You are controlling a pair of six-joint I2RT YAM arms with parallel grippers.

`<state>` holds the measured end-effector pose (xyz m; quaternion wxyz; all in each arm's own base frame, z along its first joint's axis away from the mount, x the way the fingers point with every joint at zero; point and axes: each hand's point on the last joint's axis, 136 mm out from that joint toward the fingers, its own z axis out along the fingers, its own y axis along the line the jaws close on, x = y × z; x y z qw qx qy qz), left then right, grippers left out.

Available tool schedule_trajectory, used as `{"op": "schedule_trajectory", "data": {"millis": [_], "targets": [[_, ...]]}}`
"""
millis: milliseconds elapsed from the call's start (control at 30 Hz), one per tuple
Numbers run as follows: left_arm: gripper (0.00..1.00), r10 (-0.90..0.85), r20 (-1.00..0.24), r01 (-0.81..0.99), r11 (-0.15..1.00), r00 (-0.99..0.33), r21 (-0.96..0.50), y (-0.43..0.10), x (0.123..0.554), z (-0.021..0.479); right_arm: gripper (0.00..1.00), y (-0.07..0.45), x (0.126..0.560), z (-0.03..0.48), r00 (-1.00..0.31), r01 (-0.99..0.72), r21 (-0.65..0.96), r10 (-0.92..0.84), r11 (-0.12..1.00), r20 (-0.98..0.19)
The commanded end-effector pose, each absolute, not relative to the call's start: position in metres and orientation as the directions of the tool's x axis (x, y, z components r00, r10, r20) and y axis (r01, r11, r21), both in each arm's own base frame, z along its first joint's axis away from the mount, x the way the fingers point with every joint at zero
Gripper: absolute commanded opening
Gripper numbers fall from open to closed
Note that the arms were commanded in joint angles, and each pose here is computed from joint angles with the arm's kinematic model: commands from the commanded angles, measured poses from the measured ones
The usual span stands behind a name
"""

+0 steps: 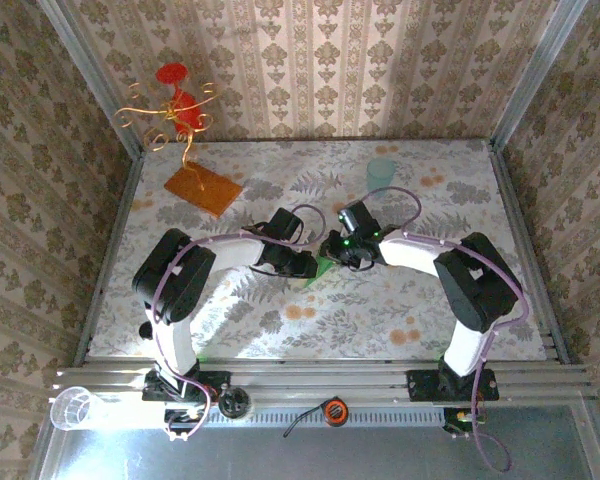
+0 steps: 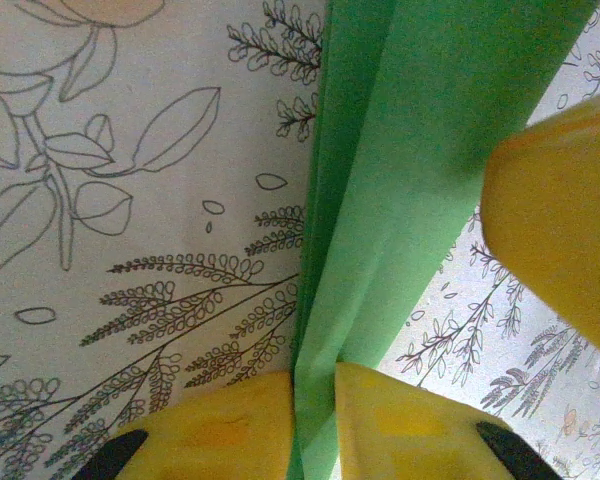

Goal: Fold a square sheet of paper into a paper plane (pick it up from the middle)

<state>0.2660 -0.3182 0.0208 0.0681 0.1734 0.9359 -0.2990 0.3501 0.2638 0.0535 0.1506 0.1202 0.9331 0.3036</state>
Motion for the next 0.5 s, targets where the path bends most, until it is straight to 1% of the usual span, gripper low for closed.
{"op": "schedule_trajectory", "data": {"millis": [0, 100, 467], "targets": [[0.22, 0.321, -0.173, 0.364, 0.794, -0.931, -0.487, -0.31, 0.255, -0.008, 0.16, 0.267, 0.358, 0.055, -0.922, 0.126, 0.588, 0.313, 0.799, -0.228], [0.22, 0.32, -0.172, 0.363, 0.794, -0.932, -0.488, -0.31, 0.255, -0.008, 0.16, 0.257, 0.362, 0.048, -0.918, 0.137, 0.538, 0.31, 0.832, -0.246], [0.22, 0.322, -0.165, 0.361, 0.797, -0.932, -0.484, -0.309, 0.254, -0.01, 0.15, 0.238, 0.363, 0.036, -0.911, 0.175, 0.506, 0.334, 0.845, -0.242]]}}
